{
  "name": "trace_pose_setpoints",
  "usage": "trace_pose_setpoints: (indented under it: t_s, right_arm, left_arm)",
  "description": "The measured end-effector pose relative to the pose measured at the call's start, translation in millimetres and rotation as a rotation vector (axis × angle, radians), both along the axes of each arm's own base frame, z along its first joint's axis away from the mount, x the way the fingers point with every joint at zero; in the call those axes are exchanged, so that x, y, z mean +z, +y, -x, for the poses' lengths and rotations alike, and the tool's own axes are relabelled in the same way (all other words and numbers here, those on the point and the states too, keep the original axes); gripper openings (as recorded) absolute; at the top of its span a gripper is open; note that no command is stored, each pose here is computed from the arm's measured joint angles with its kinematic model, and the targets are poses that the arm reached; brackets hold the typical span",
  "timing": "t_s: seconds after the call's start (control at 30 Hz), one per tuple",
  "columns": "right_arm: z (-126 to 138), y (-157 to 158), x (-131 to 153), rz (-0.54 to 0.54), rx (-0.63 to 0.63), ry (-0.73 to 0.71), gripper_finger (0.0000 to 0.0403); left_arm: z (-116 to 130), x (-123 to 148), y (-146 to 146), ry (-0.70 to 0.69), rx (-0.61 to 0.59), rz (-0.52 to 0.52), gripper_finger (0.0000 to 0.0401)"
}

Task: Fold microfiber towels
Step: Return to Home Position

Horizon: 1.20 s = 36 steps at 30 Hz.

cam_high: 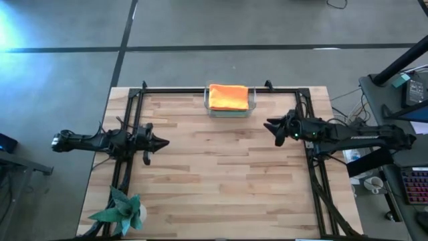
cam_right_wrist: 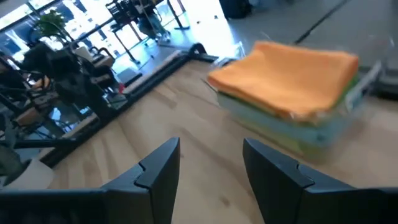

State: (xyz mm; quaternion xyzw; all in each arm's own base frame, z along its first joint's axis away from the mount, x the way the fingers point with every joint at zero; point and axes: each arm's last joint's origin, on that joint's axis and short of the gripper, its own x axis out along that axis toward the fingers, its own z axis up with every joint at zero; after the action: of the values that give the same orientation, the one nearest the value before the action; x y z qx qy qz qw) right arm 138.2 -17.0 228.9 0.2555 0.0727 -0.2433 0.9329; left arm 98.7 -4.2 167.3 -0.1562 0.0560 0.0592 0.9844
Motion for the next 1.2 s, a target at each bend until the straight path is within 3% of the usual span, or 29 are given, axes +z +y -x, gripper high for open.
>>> trace_pose_setpoints:
  t_s: [0.3, 0.73, 0.93, 1.2]
  right_arm:
    - [17, 1, -28, -0.047, -0.015, -0.034, 0.0173]
    - [39, 1, -42, 0.011, -0.025, -0.145, 0.0173]
    - [40, 1, -64, -0.003, -0.046, -0.150, 0.0173]
    - [38, -1, -65, 0.030, -0.075, -0.188, 0.0173]
  left_arm:
    - [0, -1, 0, 0.007, 0.000, -0.001, 0.0002]
    - [-1, -1, 0, 0.018, -0.001, -0.002, 0.0002]
    - [-1, -2, 0, 0.025, -0.001, -0.003, 0.0002]
    - [-2, -2, 0, 0.014, -0.001, -0.003, 0.0002]
